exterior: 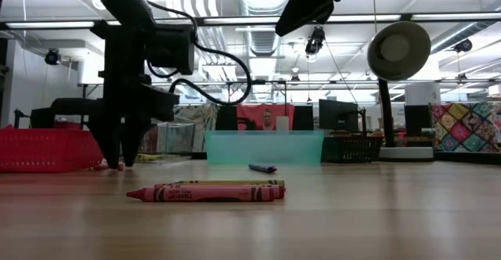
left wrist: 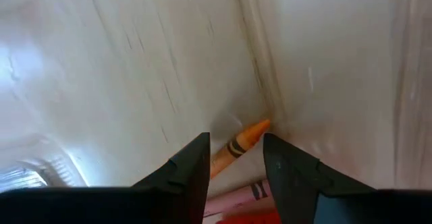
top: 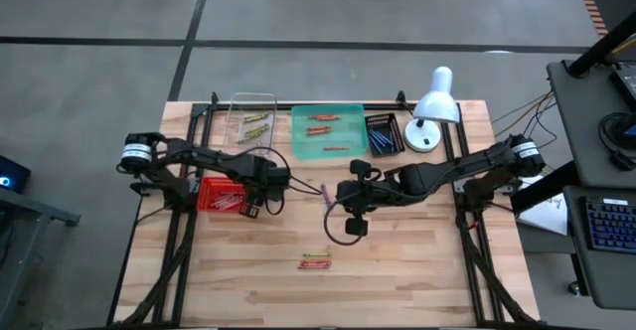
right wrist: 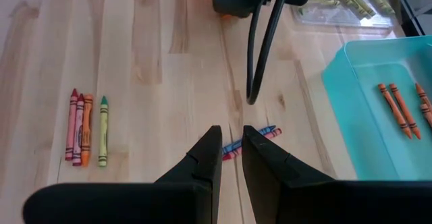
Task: Sort crayons
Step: Put the orange crayon into the green bin
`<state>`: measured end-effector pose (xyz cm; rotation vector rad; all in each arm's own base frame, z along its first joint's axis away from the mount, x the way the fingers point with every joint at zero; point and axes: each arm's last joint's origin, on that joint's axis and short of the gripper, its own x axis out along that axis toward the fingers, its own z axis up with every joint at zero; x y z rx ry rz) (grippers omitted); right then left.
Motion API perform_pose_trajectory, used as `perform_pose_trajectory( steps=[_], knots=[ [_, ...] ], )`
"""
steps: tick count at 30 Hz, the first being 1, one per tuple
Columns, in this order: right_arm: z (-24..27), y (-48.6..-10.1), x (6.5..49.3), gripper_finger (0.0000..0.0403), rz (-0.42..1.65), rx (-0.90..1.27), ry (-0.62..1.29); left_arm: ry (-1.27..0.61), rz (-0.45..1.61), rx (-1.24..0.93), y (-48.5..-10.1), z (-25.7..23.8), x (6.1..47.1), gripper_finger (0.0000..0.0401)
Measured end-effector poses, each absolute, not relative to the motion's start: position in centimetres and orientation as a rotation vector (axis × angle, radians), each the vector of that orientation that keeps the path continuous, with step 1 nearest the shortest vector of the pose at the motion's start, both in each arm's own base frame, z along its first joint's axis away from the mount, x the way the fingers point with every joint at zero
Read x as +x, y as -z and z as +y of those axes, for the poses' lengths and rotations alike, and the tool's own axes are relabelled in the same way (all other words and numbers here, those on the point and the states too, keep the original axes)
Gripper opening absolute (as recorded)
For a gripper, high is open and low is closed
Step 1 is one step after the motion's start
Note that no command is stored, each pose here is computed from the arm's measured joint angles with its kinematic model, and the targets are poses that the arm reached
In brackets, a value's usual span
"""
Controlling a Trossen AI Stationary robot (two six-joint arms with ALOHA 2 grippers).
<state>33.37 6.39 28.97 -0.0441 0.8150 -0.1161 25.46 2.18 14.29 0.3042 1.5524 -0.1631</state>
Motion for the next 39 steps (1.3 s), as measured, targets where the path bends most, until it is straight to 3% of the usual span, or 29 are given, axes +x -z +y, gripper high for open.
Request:
perform_pose_trajectory(
  steps=[10, 26, 39],
  knots=[
    [6.4, -29.0, 33.4, 0.0048, 0.809, -0.042, 0.116, 0.165, 1.572, 0.309, -13.6, 2.2, 25.6, 0.0115],
    [6.4, -29.0, 33.5, 0.0048, 0.804, -0.041, 0.115, 0.162, 1.566, 0.317, -13.8, 2.2, 25.8, 0.0007],
    [6.4, -29.0, 33.5, 0.0048, 0.805, -0.043, 0.114, 0.161, 1.466, 0.35, -16.3, 2.4, 27.8, 0.0001]
  ],
)
